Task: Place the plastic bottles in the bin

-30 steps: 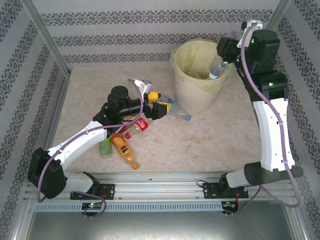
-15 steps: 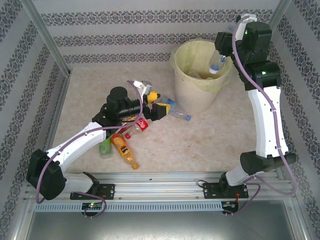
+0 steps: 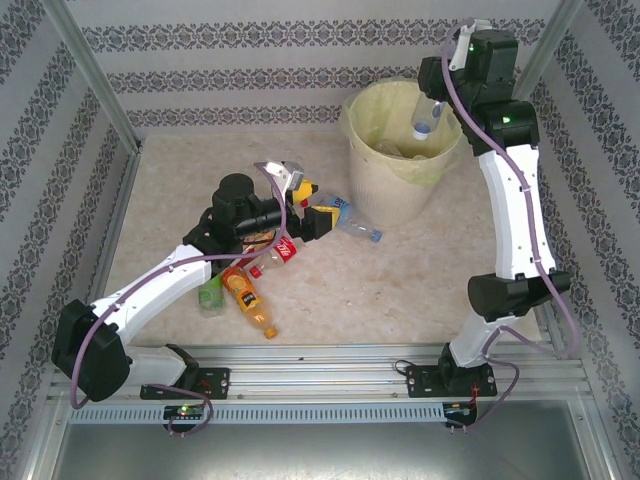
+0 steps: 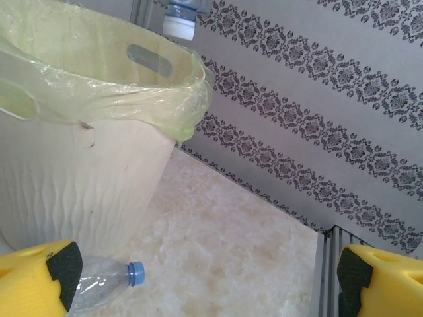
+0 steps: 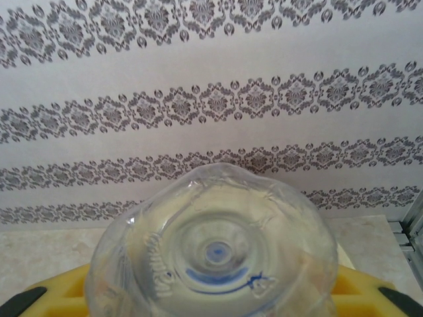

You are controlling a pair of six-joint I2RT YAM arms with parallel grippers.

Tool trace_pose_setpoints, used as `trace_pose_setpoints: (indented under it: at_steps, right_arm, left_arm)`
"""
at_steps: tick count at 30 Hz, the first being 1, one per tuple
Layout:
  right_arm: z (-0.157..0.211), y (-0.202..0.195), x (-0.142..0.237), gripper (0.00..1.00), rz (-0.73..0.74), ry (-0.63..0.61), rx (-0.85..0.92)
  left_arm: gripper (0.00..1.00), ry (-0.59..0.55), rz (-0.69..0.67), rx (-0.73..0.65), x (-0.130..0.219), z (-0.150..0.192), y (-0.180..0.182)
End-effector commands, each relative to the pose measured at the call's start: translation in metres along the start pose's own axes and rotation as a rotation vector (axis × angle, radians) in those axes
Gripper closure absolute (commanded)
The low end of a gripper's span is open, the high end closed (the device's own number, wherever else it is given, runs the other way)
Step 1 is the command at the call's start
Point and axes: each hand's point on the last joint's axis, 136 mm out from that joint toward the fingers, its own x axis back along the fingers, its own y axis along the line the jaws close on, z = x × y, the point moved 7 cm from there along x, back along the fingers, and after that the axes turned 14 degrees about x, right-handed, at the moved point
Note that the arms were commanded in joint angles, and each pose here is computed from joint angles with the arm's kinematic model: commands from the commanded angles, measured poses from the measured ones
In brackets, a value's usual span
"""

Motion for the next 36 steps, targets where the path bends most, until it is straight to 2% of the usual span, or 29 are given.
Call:
trace_pose_setpoints:
  at_steps: [1,16,22,25,28,31,36]
  right_arm:
    - [0.006,0.002,-0.014,0.56,-0.031,0.034,0.015]
    - [0.075,0.031,-0.080,0.53,-0.194,0.317,-0.001]
    - [0.100,0.041,-0.097,0.49,-0.213,0.412,0.019]
    - [0.111,0.045,-0.101,0.45,-0.212,0.457,0.021]
    - [0.114,0.046,-0.101,0.36,-0.206,0.475,0.000]
    - [0.106,0.046,-0.094,0.23,-0.212,0.447,-0.022]
    - [0.087,0.038,-0.074,0.18,-0.193,0.376,-0.037]
  left_arm:
    - [0.00,0.002,-0.018,-0.019,0.003,0.000,0.004]
    - [0.00,0.038,-0.068,-0.024,-0.001,0.006,0.013]
    - [0.00,0.047,-0.081,-0.030,0.000,0.006,0.012]
    - [0.00,0.045,-0.093,-0.040,0.001,0.006,0.012]
    - [0.00,0.053,-0.106,-0.041,-0.001,0.008,0.015]
    - [0.00,0.067,-0.110,-0.038,-0.001,0.009,0.016]
    - [0.00,0.052,-0.141,-0.037,0.001,0.010,0.019]
